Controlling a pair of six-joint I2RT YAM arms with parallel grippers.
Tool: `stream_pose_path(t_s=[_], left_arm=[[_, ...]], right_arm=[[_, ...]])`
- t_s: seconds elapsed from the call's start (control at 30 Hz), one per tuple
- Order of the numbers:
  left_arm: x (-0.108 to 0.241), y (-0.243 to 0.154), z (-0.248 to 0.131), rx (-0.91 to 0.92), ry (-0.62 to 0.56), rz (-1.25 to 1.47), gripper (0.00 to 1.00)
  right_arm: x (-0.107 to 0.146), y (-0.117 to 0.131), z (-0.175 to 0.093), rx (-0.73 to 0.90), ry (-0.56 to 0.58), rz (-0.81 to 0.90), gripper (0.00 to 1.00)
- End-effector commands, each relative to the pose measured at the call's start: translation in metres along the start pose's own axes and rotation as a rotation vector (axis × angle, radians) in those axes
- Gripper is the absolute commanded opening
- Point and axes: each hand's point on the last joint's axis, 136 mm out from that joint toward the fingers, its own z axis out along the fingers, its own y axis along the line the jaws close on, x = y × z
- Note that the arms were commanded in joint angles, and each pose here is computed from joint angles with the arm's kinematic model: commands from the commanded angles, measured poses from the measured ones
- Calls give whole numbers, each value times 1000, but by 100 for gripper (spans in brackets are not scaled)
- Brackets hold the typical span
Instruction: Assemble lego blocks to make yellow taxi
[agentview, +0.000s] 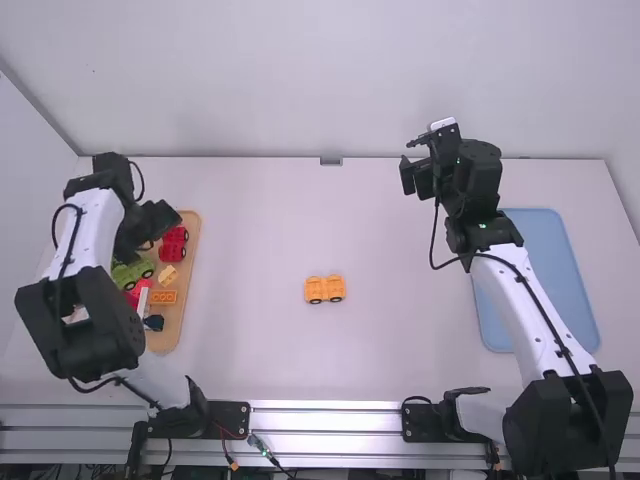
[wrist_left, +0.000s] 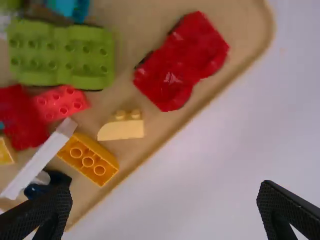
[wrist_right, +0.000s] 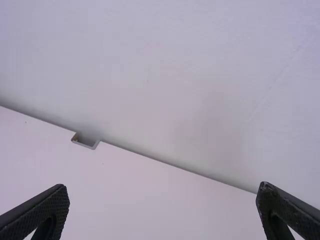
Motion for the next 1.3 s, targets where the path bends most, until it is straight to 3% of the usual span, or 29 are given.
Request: stream_pose_path(t_s=[0.0,0.37,0.63,0.8,1.07,1.27], left_arm=[[11,5,12,37,69,-163,99],[12,45,49,-18,51,-304,99],[13,66,48,-64,63,-421,99],[13,94,43,-216,16,-418,99],[21,123,39,-270,66,-466,99],[14,135,40,-213,115,-24,99]], right_arm=[[-18,-6,-2,10,-38,5,99],[-18,-6,-2,8,-38,5,99],[-17,-5,-2,7,-35,5,99],[-17,-5,-2,7,-36,5,99],[-18,-5,-2,8,-37,5,99],[-18,-5,-2,8,-39,4,99]])
